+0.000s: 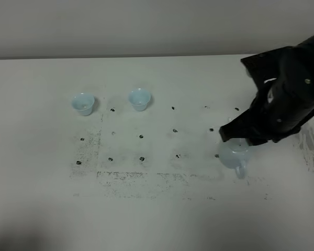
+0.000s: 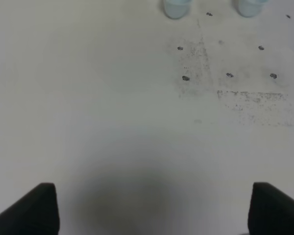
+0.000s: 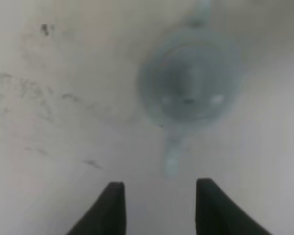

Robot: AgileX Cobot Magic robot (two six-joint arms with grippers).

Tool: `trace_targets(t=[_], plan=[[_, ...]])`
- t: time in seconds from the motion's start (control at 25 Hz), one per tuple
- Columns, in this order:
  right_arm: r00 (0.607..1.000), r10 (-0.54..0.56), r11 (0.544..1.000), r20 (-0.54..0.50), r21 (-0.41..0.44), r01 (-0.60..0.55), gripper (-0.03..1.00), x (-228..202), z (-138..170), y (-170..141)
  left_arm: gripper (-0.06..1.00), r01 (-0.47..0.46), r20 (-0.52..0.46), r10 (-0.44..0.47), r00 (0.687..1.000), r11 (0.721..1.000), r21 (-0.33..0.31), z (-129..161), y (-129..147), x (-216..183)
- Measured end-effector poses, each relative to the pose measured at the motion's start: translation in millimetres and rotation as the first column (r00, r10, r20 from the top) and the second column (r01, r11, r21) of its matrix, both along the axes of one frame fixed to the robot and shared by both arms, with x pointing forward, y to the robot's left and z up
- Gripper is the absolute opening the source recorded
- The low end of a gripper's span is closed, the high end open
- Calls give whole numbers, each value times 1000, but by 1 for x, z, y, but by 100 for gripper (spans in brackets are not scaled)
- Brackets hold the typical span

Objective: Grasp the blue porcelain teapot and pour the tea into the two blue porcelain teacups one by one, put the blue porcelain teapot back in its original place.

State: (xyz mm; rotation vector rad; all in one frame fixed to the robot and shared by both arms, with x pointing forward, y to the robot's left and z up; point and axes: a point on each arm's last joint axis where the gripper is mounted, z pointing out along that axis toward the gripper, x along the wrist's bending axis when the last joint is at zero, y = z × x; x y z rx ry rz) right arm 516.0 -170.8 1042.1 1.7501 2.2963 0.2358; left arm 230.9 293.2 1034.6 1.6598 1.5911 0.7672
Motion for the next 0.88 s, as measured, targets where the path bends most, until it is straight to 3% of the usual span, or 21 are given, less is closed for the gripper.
trace_targets(t=[0.12, 0.2, 0.48, 0.88], plan=[[999, 20, 991, 34, -137, -15, 32, -4, 13, -17, 74, 0, 0, 0, 1000, 1000, 0, 0, 0, 0], [999, 9, 987, 39, -158, -3, 32, -3, 15, -24, 74, 0, 0, 0, 1000, 1000, 0, 0, 0, 0], [999, 9, 999, -47, -38, -11, 35, 12, 13, -35, 74, 0, 0, 0, 1000, 1000, 0, 0, 0, 0], [980, 16, 1000, -199, -13, -19, 54, 55, -15, -16, 74, 0, 0, 0, 1000, 1000, 0, 0, 0, 0]])
